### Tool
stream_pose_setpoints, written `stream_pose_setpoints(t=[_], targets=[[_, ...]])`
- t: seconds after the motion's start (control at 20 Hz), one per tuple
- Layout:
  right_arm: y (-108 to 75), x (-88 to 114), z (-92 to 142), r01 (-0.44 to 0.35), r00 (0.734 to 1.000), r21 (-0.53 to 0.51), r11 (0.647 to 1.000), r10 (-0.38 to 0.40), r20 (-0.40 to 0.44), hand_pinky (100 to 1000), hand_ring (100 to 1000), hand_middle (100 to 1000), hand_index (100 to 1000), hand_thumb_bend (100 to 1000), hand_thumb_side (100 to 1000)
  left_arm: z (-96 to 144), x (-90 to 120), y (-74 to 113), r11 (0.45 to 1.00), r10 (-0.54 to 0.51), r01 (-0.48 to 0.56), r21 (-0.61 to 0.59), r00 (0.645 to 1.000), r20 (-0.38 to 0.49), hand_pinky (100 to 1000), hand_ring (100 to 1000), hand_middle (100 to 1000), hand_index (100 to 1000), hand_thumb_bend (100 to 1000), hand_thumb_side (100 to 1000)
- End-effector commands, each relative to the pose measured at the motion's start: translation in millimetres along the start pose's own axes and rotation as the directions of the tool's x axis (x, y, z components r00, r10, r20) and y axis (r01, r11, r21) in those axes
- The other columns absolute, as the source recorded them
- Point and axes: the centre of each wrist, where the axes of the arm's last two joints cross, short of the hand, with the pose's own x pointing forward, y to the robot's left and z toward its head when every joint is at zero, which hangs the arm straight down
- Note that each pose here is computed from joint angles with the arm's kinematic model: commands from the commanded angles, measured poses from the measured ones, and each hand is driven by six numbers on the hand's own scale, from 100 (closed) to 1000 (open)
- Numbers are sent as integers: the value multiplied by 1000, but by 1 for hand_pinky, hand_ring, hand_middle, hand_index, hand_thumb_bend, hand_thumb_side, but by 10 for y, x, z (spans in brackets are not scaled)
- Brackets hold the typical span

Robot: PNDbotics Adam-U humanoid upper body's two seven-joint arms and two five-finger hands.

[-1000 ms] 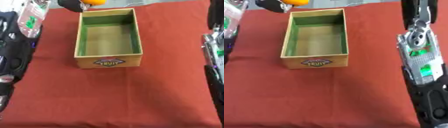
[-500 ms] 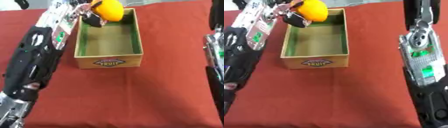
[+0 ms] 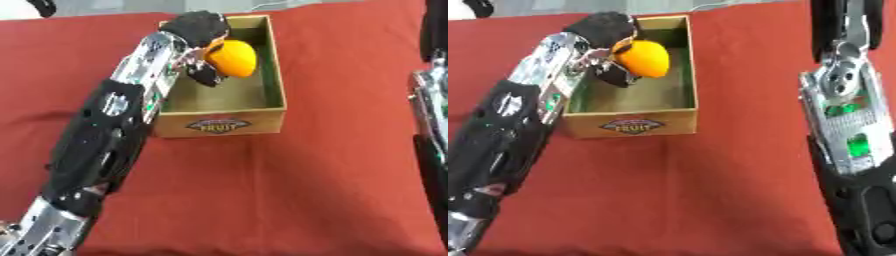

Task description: Pick up objects on the table and place them in the box.

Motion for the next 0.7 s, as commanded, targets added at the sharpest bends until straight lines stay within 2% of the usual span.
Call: stream_pose_setpoints(t=[0.05,0.2,0.3,0.4,0.45,0.5,0.6,0.7], targets=[[-37,77,-44,1,999,-8,1000,-1,36,808,764,592,878,100,1000,-13,-1,18,999,-30,30,-16,999,10,325,485,552,730,100,259],[-40,72,-39,1,999,-9,1000,0,34,808,764,591,878,100,1000,-16,2,-6,998,-49,49,-48,999,18,442,605,689,839,114,315],[-42,70,-37,0,999,-9,1000,0,33,808,764,591,878,100,1000,-12,0,3,996,-64,65,-55,998,16,544,695,756,887,207,356],[-43,67,-34,0,999,-9,1000,0,32,809,764,591,878,100,1000,-7,-3,11,995,-82,82,-57,997,9,592,739,785,904,286,397],[-45,65,-33,0,999,-9,1000,0,32,809,764,591,878,100,1000,-4,-5,18,994,-92,92,-55,996,5,665,786,826,932,446,470],[-45,64,-32,1,1000,-10,1000,0,31,809,764,591,878,100,1000,-1,-6,26,993,-102,102,-52,995,-1,725,829,855,946,509,499],[-43,63,-29,2,1000,-8,1000,-2,31,809,765,591,878,100,1000,2,-9,33,991,-124,123,-55,992,-10,774,869,926,978,722,597],[-44,61,-27,2,1000,-8,1000,-1,29,809,765,590,878,100,1000,7,-19,42,988,-140,139,-61,990,-21,806,892,954,991,807,639]])
